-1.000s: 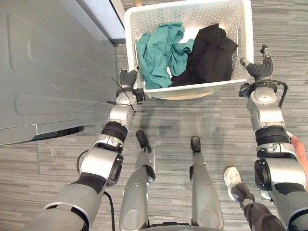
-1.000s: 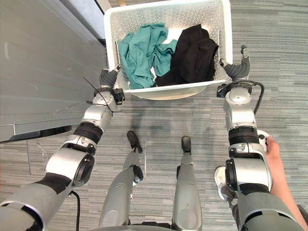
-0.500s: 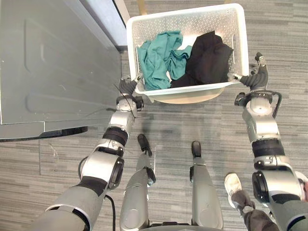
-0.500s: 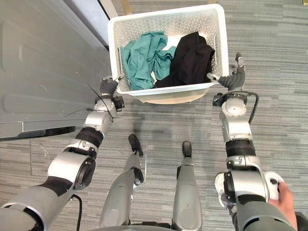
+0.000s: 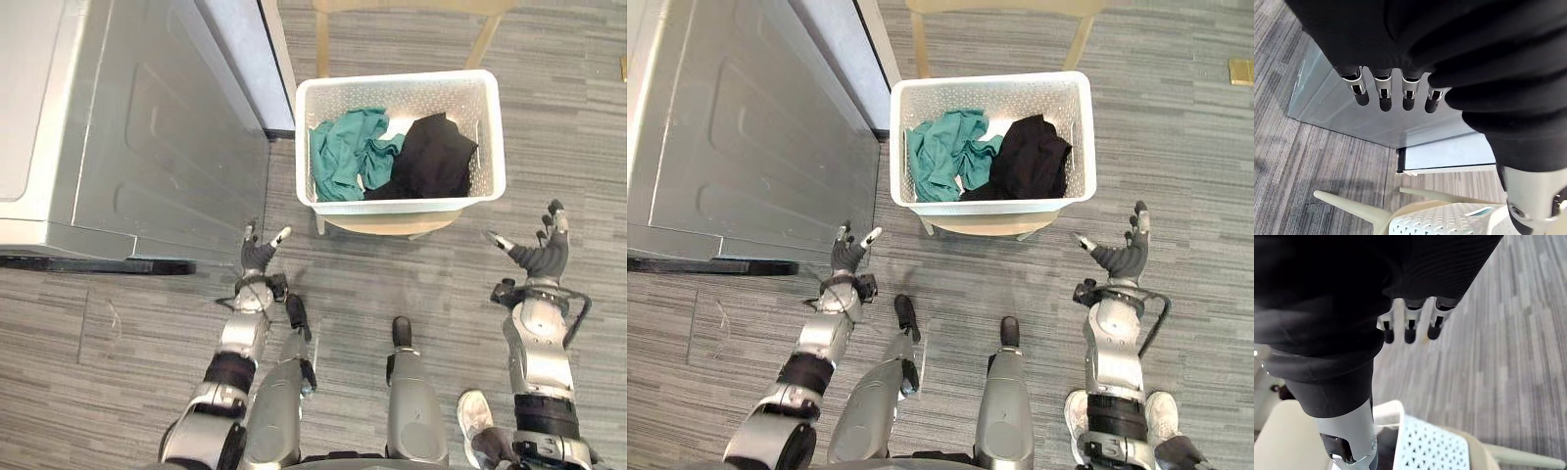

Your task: Pick up the laundry basket with both hands and put the clothes into the washing machine.

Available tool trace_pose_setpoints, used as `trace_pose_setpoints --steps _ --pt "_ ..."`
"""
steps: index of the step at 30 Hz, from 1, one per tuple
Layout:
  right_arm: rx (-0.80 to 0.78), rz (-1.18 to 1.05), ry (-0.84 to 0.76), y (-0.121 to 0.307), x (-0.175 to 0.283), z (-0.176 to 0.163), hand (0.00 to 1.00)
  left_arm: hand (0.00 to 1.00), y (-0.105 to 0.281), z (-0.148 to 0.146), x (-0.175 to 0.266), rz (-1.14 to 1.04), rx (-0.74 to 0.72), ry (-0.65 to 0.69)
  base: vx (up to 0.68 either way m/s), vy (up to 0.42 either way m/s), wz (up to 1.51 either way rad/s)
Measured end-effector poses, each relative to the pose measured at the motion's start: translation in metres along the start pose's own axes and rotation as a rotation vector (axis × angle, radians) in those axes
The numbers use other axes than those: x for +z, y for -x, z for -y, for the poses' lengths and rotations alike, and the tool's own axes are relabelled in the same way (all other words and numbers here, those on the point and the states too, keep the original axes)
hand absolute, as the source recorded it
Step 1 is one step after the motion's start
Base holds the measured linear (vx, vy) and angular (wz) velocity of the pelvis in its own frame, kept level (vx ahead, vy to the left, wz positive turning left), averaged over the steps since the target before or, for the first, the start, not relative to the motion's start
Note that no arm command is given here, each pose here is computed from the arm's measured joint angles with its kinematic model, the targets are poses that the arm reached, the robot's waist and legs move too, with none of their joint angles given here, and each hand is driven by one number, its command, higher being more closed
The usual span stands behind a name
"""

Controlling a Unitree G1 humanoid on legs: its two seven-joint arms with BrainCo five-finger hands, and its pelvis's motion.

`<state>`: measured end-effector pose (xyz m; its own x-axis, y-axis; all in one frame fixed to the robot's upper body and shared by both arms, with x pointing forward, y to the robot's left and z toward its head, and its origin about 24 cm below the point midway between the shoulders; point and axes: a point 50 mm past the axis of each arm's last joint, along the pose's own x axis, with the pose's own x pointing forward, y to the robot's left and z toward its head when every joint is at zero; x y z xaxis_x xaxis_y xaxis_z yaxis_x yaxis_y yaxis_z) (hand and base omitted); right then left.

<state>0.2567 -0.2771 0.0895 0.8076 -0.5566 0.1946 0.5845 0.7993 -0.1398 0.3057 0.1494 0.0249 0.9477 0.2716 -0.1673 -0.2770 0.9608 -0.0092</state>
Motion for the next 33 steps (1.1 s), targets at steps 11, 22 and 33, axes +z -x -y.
trace_pose_setpoints --steps 11,22,33 --pt "0.049 -0.265 0.089 0.086 -0.062 0.03 0.0 0.0 0.089 -0.039 -0.076 -0.193 -0.011 0.101 0.07 -0.026 0.18" --pt "0.101 -1.124 0.089 0.223 -0.196 0.034 0.0 0.0 0.157 -0.091 -0.203 -0.864 0.212 -0.07 0.02 -0.032 0.05" --pt "-0.184 -1.421 -0.035 0.271 -0.217 0.073 0.0 0.0 0.204 -0.122 -0.23 -1.092 0.523 0.161 0.04 -0.007 -0.03"
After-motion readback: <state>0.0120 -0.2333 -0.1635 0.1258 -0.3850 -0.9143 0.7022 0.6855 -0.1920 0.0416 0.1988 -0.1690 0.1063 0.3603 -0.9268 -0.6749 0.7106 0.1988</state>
